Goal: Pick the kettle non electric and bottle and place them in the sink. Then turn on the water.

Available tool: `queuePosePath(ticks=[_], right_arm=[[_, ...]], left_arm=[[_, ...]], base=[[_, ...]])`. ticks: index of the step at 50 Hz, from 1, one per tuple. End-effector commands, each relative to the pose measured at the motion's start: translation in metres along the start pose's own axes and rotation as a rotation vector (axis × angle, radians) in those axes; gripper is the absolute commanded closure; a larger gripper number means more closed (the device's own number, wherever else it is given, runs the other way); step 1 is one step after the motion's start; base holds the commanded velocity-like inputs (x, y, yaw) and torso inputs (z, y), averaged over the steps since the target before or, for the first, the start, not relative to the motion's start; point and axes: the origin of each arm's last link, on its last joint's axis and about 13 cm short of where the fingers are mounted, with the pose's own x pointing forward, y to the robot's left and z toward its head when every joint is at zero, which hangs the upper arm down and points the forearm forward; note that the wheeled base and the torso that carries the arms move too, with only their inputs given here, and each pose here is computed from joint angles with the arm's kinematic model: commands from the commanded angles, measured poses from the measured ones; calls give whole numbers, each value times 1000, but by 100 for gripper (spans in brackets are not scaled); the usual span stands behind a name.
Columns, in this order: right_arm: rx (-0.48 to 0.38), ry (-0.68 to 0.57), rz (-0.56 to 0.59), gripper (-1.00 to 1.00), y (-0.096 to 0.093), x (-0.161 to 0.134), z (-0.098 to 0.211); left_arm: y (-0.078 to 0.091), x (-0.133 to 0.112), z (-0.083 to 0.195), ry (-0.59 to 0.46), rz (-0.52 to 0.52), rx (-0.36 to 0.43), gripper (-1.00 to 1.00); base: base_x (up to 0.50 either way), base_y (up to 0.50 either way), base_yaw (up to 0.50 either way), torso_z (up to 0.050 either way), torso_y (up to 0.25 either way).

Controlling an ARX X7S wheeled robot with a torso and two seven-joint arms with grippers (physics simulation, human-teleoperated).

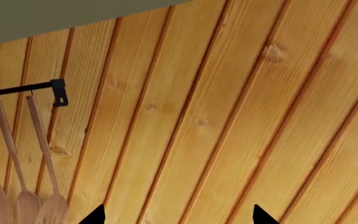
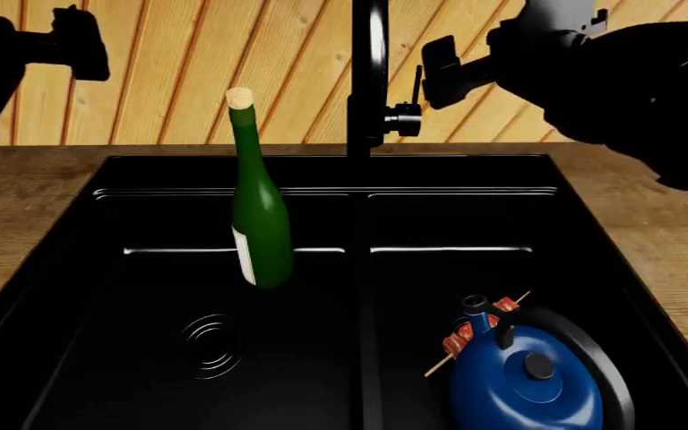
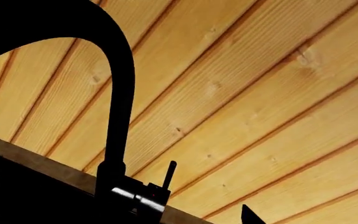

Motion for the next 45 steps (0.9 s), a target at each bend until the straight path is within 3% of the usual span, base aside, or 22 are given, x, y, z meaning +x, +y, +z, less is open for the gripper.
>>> queuePosePath(ticks=[1,26,45], right_arm=[[18,-24,-18,-100,-1,22,8],[75,-51,-43,-100,-6,66,5],[95,-98,-73,-100,-2,69,9]], left_arm=[[-1,4,-2,-2,4,14,-100],[1,3,2,-12,-1,19,-100],[1,7,-1,-13,2,23,-100]], base=[[0,0,0,0,0],[0,0,0,0,0],[0,0,0,0,0]])
